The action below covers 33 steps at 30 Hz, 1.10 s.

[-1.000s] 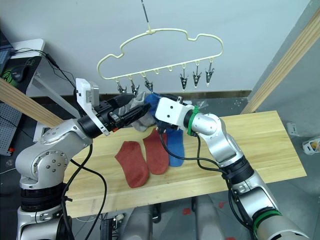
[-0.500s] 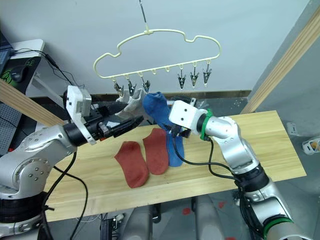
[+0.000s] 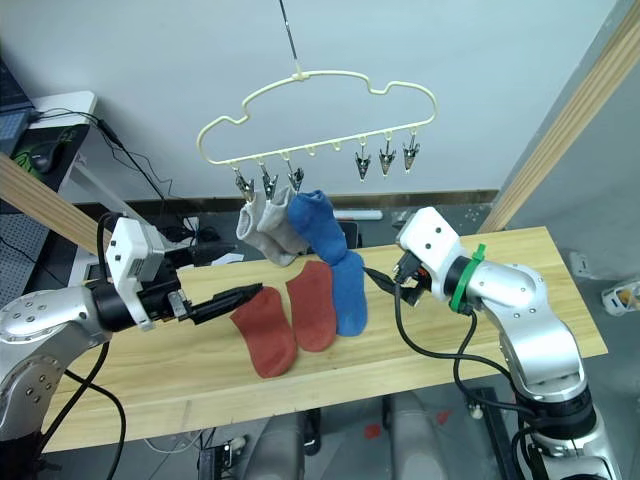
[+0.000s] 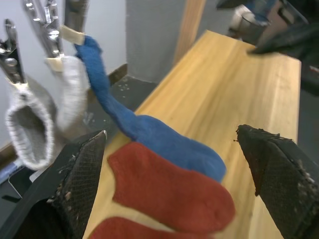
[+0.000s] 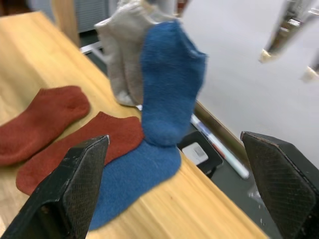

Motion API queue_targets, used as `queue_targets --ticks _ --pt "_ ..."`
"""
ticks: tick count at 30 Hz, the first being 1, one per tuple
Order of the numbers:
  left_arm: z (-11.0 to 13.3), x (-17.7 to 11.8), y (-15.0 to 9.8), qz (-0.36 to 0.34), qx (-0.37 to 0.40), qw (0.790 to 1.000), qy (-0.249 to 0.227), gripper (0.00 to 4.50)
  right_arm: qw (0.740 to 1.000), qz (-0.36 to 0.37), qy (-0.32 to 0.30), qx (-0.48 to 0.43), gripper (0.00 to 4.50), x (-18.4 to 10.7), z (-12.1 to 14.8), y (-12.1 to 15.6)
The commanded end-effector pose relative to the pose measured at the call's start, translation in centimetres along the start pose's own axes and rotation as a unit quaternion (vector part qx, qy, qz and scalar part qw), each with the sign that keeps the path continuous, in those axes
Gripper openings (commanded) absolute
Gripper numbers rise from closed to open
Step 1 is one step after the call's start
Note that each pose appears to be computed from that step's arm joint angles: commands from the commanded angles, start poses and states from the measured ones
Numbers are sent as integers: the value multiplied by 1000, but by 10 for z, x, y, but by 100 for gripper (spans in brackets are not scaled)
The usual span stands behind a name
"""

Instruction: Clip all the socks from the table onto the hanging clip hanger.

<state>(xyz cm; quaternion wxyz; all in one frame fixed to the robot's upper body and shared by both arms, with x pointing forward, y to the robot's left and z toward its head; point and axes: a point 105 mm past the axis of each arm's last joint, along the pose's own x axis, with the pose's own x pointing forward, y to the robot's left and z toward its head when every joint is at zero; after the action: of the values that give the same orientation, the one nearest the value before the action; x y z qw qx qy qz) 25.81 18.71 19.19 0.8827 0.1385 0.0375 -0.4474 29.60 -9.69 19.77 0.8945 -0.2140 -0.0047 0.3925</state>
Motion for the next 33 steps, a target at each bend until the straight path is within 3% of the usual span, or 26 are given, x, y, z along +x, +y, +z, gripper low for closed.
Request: queue_targets --ticks 1,12,15,21,33 --pt "13 -5 -7 -15 44 999 -11 450 999 -27 -26 4 444 -11 14 -3" --pt "20 -3 -8 -5 53 998 -30 450 994 -72 -53 57 444 6 26 -9" --pt "23 -1 -7 -3 56 998 -35 450 992 -80 -64 73 387 17 29 -10" --pt "28 3 -5 -3 61 997 -41 450 991 -78 -62 85 178 34 27 -6" --pt "39 14 -3 -15 67 996 -58 450 984 -129 -58 105 178 64 23 -22"
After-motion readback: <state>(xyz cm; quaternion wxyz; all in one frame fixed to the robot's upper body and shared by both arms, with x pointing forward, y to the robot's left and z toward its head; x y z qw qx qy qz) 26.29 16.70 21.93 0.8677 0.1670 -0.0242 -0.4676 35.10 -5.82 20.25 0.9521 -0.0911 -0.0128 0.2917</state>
